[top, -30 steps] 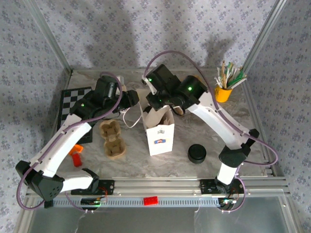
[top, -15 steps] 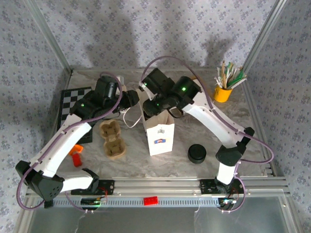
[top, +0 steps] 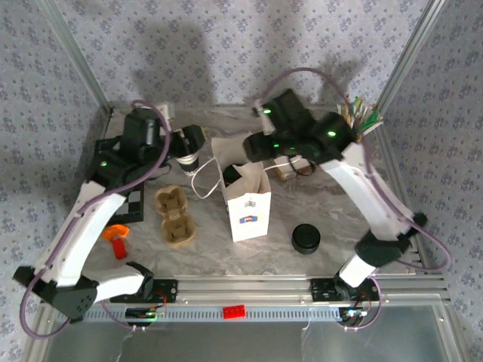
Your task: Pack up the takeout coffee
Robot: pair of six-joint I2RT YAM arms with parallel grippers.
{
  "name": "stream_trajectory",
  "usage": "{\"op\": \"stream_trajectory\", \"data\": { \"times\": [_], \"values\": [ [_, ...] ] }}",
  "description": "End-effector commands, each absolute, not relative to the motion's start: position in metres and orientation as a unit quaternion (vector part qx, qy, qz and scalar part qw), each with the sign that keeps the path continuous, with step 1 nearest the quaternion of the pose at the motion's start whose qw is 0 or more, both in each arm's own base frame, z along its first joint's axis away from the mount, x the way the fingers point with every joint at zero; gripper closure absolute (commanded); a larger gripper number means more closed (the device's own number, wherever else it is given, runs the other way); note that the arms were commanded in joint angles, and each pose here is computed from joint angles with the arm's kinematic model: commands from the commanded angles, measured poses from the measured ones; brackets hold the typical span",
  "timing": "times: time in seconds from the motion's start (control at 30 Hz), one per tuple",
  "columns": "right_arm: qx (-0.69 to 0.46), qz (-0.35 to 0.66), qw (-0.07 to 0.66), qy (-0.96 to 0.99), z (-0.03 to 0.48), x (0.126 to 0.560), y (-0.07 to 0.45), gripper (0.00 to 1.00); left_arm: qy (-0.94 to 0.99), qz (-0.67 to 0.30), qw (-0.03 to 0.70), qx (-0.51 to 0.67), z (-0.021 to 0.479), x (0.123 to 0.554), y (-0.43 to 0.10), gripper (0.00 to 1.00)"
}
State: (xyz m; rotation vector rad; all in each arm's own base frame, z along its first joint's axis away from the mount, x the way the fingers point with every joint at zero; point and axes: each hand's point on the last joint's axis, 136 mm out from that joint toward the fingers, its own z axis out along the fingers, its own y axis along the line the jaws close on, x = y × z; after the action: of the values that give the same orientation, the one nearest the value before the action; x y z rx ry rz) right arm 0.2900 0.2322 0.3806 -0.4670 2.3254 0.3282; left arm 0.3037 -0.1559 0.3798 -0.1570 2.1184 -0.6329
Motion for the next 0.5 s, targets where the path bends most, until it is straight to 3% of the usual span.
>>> {"op": "stream_trajectory", "data": {
  "times": [0.0, 0.1, 0.17, 0.3, 0.47],
  "values": [
    [-0.042, 0.068, 0.436, 0.897, 0.395, 0.298, 0.14, 0.19, 0.852, -0.145, 0.495, -0.091, 0.391, 0.29, -0.089, 0.21],
    [0.072, 0.022, 0.462, 0.884, 0.366, 0.297, 0.065, 0.08, 0.855, -0.023, 0.489, -0.173, 0.357, 0.29, -0.02, 0.06],
    [0.144, -0.03, 0.462, 0.875, 0.327, 0.293, 0.017, 0.0, 0.853, 0.026, 0.467, -0.232, 0.324, 0.29, 0.02, 0.03],
    [0.241, -0.103, 0.447, 0.855, 0.238, 0.288, -0.043, 0.0, 0.829, 0.116, 0.448, -0.314, 0.246, 0.303, 0.083, 0.0],
    [0.231, -0.166, 0.459, 0.842, 0.155, 0.312, -0.069, 0.0, 0.823, 0.162, 0.476, -0.264, 0.174, 0.33, 0.095, 0.0]
  ]
}}
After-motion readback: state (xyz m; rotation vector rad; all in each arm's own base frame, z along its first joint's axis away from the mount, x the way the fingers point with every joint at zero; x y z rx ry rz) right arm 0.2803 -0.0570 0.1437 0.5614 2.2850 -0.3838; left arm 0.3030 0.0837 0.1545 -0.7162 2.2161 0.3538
